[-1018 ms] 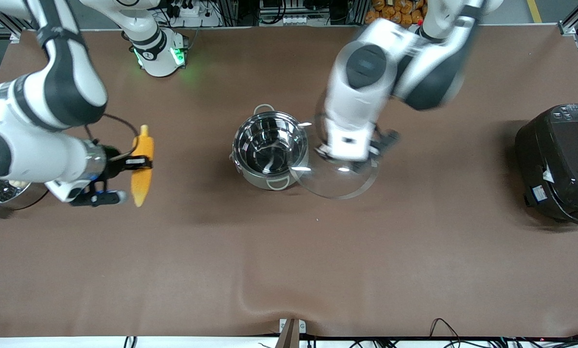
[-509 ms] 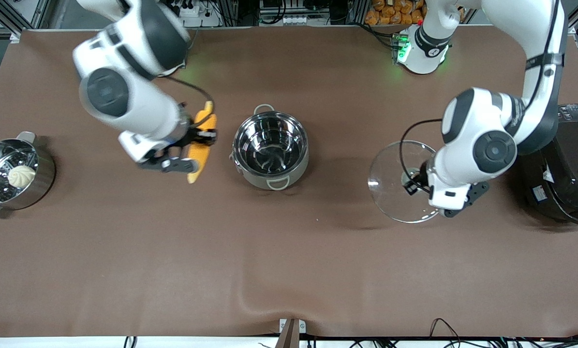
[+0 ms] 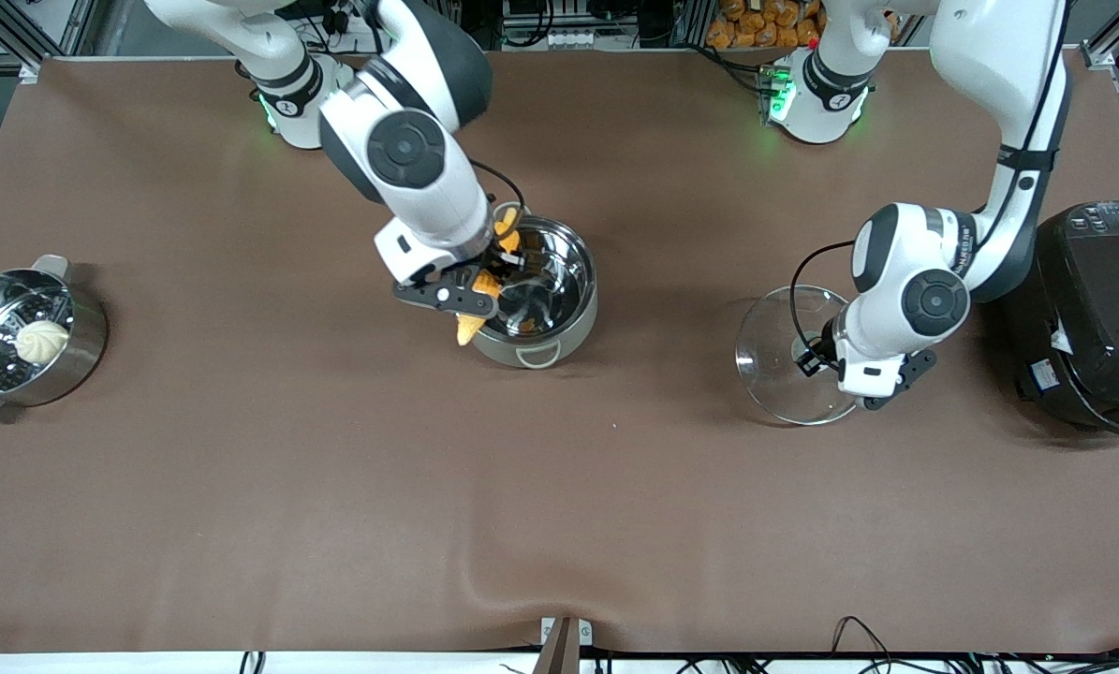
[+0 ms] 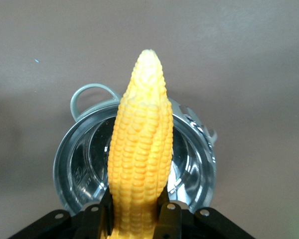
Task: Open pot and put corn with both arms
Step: 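Carry the lid aside with the left gripper while the right gripper brings corn over pot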
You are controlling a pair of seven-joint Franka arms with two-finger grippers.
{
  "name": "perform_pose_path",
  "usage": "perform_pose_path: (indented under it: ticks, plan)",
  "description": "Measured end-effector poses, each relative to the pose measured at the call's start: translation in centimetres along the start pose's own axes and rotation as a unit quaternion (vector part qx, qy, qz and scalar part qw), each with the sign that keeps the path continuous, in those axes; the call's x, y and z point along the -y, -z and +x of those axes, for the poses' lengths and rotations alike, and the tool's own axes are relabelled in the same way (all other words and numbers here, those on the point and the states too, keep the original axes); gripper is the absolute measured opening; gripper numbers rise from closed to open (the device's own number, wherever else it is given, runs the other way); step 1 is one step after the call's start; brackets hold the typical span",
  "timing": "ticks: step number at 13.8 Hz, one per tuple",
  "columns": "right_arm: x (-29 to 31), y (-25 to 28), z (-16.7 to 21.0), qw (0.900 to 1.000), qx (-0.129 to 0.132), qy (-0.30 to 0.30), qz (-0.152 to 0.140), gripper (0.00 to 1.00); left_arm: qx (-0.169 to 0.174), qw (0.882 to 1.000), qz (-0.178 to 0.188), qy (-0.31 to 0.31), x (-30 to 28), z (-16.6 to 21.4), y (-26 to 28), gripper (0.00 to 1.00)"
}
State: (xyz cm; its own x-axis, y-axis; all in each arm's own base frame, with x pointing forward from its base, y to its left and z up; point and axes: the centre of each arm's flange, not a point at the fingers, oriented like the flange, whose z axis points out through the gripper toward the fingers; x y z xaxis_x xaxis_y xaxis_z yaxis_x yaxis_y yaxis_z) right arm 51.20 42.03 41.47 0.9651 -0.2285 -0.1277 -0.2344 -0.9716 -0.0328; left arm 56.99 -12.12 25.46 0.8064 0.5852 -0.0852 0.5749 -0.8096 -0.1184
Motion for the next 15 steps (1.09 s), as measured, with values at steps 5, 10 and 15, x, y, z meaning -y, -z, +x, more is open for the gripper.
perform_pose_path:
  ticks: [5,10,15]
  plan:
    - [2.1,-5.7,-4.0,1.000,0.005,0.025,-0.014,0.36,-0.012,1.000,-0.004,-0.027,4.1,1.0,-3.1,0.50]
    - [2.7,-6.8,-5.4,0.999,0.005,0.038,-0.023,0.36,-0.010,0.999,-0.004,-0.033,4.6,0.5,-3.8,0.50]
    - [2.6,-9.3,-5.5,0.999,-0.008,0.040,-0.019,0.36,-0.029,0.999,-0.020,-0.040,3.9,1.4,0.2,0.95]
